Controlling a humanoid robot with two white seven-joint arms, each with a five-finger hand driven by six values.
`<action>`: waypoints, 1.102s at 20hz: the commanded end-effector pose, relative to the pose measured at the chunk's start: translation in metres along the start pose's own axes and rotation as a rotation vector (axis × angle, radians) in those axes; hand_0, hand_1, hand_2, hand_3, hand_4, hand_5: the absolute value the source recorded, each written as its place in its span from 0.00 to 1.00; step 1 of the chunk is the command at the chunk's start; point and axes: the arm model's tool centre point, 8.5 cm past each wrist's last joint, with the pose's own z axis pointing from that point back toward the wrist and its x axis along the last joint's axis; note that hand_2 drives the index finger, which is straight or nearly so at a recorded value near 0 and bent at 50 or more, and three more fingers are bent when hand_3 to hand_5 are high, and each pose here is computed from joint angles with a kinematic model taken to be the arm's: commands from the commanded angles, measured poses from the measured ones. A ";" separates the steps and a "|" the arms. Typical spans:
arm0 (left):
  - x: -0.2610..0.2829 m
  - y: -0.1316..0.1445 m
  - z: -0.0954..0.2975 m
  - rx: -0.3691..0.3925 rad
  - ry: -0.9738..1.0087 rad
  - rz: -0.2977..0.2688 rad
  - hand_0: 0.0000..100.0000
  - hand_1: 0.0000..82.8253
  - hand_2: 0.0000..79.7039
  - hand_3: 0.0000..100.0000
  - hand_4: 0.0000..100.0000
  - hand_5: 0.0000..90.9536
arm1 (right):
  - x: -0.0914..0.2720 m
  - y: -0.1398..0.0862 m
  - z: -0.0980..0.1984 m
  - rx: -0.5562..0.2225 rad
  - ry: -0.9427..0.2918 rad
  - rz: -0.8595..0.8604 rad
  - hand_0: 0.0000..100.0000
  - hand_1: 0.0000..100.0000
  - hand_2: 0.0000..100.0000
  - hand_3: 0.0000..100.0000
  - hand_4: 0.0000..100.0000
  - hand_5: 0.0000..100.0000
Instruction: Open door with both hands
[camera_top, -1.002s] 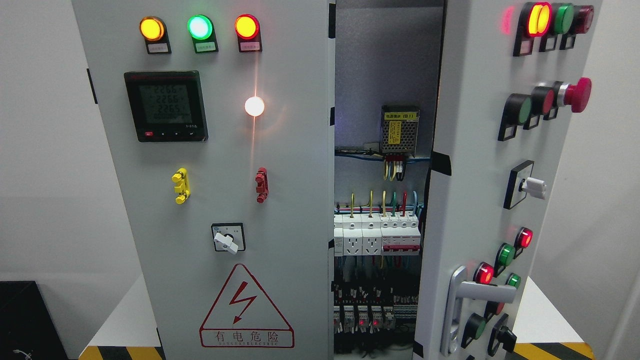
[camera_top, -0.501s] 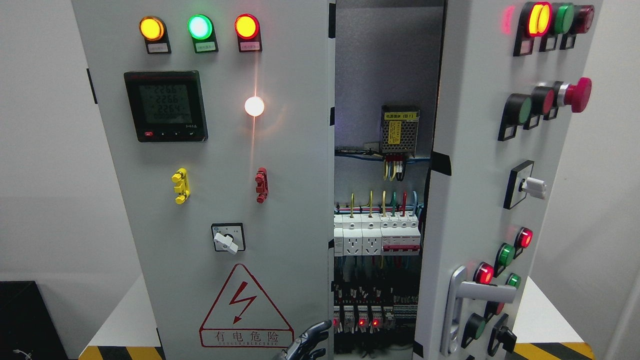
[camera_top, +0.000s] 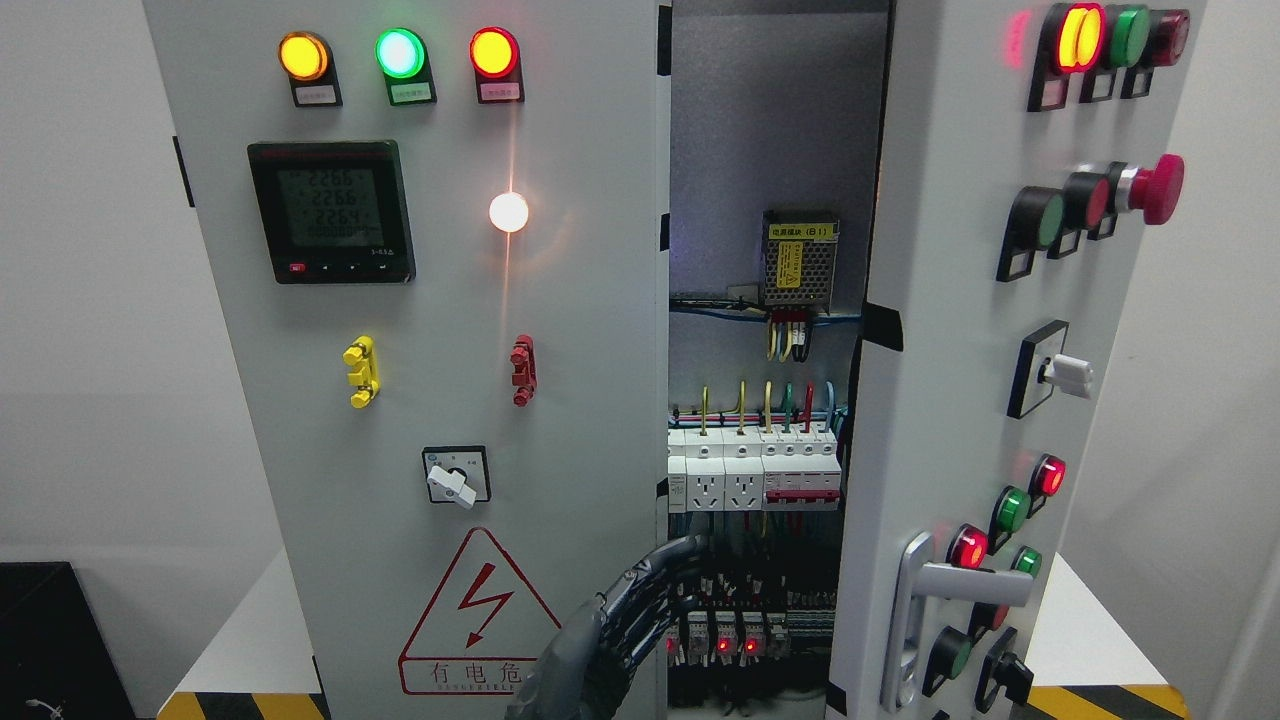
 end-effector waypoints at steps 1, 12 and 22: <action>0.027 -0.009 -0.034 -0.091 -0.032 0.049 0.00 0.00 0.00 0.00 0.00 0.00 | -0.001 0.000 0.000 0.000 0.004 0.014 0.19 0.00 0.00 0.00 0.00 0.00; 0.075 -0.020 -0.082 -0.222 -0.078 0.064 0.00 0.00 0.00 0.00 0.00 0.00 | 0.000 0.000 0.000 0.000 0.002 0.012 0.19 0.00 0.00 0.00 0.00 0.00; 0.111 -0.035 -0.112 -0.311 -0.080 0.130 0.00 0.00 0.00 0.00 0.00 0.00 | 0.000 0.000 0.000 0.000 0.002 0.014 0.19 0.00 0.00 0.00 0.00 0.00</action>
